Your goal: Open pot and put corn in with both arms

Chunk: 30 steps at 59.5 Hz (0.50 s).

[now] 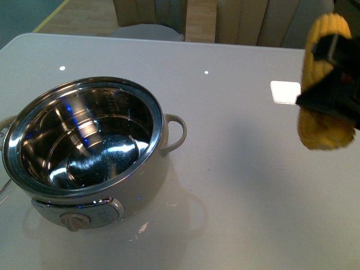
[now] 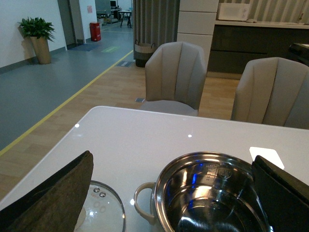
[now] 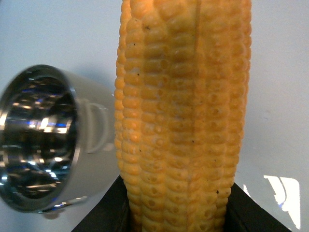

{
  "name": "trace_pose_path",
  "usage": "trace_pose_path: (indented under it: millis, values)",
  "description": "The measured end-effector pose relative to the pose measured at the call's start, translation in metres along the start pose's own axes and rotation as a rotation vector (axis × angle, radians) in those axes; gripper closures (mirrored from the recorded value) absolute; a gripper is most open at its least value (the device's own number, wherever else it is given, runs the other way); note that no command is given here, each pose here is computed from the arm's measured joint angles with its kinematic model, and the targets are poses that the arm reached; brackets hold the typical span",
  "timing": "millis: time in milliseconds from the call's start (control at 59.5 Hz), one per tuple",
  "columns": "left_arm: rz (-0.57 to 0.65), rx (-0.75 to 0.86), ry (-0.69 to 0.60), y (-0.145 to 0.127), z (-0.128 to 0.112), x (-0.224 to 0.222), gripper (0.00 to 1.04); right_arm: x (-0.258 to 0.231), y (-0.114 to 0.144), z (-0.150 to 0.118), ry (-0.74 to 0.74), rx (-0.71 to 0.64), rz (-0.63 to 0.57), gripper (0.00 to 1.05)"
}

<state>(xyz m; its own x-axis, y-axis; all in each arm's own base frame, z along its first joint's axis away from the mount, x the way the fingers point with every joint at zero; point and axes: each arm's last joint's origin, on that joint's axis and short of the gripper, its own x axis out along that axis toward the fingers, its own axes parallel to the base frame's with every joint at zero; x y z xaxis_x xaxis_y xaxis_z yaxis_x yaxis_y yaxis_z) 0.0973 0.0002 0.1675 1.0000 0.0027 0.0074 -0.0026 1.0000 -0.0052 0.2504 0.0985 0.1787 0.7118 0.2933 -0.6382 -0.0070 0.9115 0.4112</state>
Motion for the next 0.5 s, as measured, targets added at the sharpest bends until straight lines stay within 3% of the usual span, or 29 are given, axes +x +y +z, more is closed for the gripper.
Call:
trace_pose_path:
  millis: [168, 504]
  values:
    - [0.000, 0.000, 0.000, 0.000, 0.000, 0.000, 0.07, 0.018, 0.032, 0.014, 0.008, 0.028, 0.086, 0.72]
    - [0.000, 0.000, 0.000, 0.000, 0.000, 0.000, 0.07, 0.064, 0.084, 0.013, 0.098, 0.106, 0.162, 0.71]
